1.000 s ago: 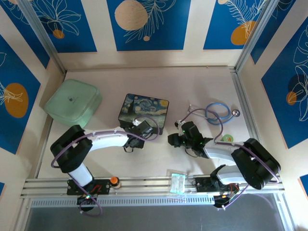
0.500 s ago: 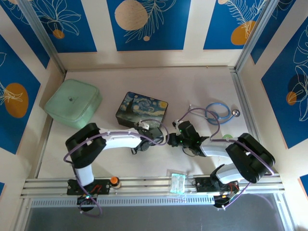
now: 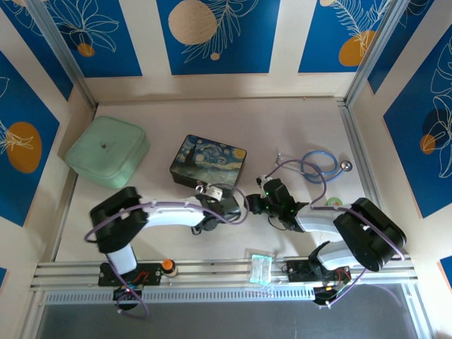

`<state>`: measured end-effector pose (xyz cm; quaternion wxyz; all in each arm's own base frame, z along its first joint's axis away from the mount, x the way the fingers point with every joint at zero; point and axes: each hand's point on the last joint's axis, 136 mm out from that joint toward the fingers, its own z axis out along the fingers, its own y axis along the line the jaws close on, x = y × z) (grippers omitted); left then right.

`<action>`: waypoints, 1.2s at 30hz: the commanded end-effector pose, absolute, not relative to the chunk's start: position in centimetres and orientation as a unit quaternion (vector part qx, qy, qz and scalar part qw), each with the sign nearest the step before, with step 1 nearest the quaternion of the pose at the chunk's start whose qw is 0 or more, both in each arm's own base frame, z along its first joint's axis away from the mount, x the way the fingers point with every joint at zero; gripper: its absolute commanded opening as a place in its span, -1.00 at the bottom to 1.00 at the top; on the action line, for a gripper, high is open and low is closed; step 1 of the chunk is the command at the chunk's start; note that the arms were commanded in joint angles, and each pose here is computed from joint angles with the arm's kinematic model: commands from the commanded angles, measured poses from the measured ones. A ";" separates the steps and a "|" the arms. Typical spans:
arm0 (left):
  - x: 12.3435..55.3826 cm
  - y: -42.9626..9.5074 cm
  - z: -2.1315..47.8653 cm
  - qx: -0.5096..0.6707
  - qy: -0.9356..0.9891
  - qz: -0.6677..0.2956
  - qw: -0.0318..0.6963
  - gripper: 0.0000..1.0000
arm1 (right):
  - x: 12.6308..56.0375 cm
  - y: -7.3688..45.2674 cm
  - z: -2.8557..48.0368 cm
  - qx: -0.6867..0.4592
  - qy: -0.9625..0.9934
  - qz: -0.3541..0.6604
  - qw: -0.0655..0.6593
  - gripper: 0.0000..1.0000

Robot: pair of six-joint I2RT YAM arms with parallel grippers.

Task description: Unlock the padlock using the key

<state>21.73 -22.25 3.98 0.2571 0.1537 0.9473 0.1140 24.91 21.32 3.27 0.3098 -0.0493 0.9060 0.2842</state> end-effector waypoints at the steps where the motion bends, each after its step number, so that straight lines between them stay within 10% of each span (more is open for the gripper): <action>1: 23.4 -23.7 9.1 0.136 0.945 -0.004 0.298 0.34 | 24.7 22.3 5.3 -0.039 0.891 0.326 0.314 0.10; 8: 27.9 -19.4 15.8 0.071 0.937 -0.095 0.330 0.94 | 22.8 25.3 8.4 -0.066 0.881 0.343 0.317 0.35; 16: 30.3 -17.2 15.2 0.001 0.935 -0.147 0.324 0.88 | 21.8 31.1 10.7 -0.108 0.887 0.286 0.348 0.15; 21: 30.8 -16.5 13.5 -0.019 0.938 -0.149 0.313 0.49 | 23.0 35.0 9.3 -0.109 0.897 0.278 0.326 -0.17; 36: 31.8 -15.5 13.8 -0.033 0.934 -0.152 0.322 0.43 | 24.2 39.6 4.1 -0.100 0.928 0.256 0.253 -0.18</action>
